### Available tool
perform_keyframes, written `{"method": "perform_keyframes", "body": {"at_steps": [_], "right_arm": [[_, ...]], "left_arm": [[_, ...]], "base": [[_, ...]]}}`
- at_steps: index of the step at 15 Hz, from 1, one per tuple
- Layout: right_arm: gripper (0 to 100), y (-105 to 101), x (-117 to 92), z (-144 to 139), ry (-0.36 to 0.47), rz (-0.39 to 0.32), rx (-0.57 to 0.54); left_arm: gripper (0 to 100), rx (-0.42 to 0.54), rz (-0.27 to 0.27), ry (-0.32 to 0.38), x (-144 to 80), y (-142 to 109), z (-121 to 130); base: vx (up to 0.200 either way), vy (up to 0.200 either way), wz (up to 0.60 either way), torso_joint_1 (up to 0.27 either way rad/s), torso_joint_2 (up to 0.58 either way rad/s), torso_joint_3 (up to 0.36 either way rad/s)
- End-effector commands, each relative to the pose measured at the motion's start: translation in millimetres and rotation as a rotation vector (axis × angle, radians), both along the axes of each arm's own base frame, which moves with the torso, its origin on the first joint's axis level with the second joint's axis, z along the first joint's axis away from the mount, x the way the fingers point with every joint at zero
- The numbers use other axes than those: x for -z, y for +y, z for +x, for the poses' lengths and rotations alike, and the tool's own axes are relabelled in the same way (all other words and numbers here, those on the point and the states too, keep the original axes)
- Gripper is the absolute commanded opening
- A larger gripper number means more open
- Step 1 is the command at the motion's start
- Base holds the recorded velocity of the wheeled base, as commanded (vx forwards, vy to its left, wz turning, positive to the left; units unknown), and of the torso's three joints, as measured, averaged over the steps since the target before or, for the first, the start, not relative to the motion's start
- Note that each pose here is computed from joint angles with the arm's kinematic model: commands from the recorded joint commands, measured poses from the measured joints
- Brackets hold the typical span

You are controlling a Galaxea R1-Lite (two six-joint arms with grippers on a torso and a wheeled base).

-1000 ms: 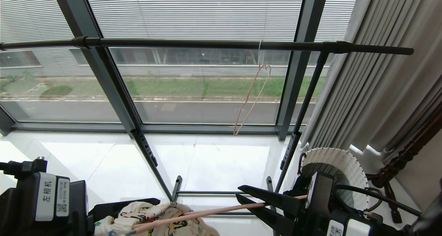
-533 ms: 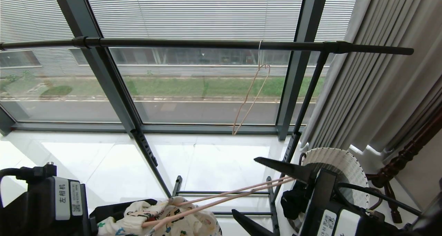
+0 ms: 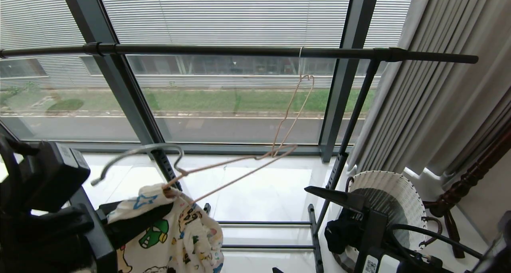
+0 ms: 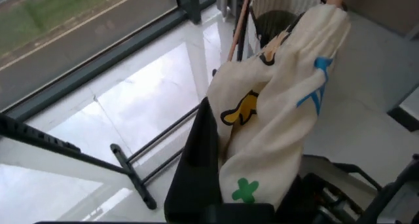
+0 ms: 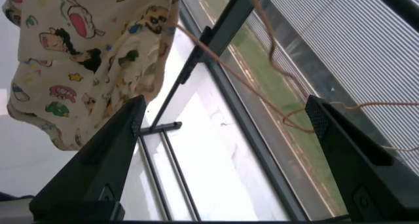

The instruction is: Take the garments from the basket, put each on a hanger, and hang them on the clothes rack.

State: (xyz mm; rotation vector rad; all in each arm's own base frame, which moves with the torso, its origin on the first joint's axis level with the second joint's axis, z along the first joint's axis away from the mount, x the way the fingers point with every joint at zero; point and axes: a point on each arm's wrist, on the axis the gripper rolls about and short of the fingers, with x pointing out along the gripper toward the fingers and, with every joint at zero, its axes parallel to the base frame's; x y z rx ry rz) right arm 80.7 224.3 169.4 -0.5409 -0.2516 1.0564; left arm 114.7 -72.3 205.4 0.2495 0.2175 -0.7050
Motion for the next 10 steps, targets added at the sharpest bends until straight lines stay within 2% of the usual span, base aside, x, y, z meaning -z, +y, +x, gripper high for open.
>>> {"method": "perform_keyframes", "body": {"at_steps": [1,3,4,6,8,10], "right_arm": [[100,7.9,23.9,3.3,0.027,-0.096,0.033],[100,20.3,34.1,9.8,0.034,-0.125,0.116],[100,32.0,32.7,17.0,0.060,-0.074,0.133],[100,56.6,26.6,32.6,0.154,0.094,0.203],[100,70.5,21.6,45.9,0.239,0.227,0.345],[100,72.2,19.3,54.0,0.254,0.265,0.386]], "left_arm": [[0,-0.015,-0.065,-0.033,-26.5,-7.1,13.6],[0,0.002,-0.073,-0.054,-33.2,-9.8,13.6],[0,0.023,-0.074,-0.071,-36.4,-12.1,11.6],[0,0.052,-0.002,-0.139,-37.4,-11.9,9.9],[0,0.055,-0.003,-0.157,-40.5,-11.4,9.1],[0,0.061,-0.011,-0.172,-44.1,-10.8,6.9]], "base": [[0.000,0.000,0.00,0.000,0.00,0.000],[0.000,0.000,0.00,0.000,0.00,0.000],[0.000,0.000,0.00,0.000,0.00,0.000],[0.000,0.000,0.00,0.000,0.00,0.000],[0.000,0.000,0.00,0.000,0.00,0.000],[0.000,0.000,0.00,0.000,0.00,0.000]]}}
